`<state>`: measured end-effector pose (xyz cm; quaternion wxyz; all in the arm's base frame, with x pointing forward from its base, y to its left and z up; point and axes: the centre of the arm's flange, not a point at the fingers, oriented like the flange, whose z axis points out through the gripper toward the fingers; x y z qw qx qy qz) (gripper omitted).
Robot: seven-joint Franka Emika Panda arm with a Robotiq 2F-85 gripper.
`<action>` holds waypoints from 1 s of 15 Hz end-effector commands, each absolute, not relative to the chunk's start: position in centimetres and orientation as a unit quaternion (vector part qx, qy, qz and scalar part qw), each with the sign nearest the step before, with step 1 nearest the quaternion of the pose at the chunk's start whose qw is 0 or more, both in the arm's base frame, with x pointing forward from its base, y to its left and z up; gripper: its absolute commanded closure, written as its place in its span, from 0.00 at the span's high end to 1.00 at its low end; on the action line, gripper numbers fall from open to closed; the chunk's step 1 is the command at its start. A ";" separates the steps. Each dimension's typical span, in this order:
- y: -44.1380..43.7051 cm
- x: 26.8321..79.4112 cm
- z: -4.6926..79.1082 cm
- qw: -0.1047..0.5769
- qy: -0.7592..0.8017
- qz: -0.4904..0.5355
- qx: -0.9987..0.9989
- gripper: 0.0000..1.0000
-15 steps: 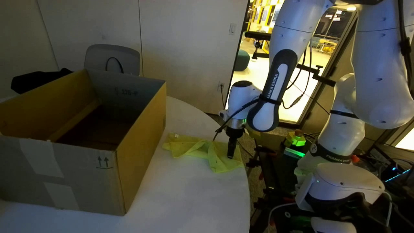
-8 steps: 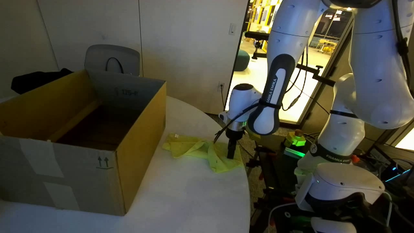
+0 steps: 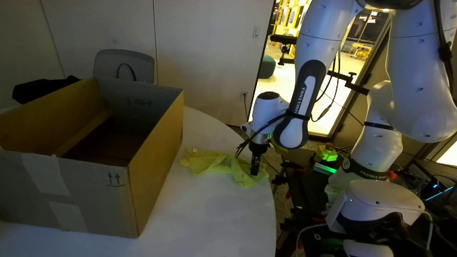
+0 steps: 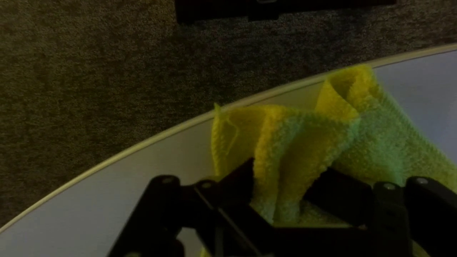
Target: Put the marker on the towel then fold the towel twice and put it in the brown box.
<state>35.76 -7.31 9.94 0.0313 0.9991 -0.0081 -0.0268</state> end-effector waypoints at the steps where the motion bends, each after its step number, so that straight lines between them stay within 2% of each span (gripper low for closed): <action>1: -7.3 35.8 10.9 0.041 0.012 -0.035 0.998 0.05; 3: -7.4 35.9 12.3 0.055 0.018 -0.038 0.998 0.00; 9: -8.8 36.8 17.7 0.069 0.034 -0.001 0.997 0.00; 15: -8.1 40.8 22.2 0.010 -0.028 0.088 0.996 0.01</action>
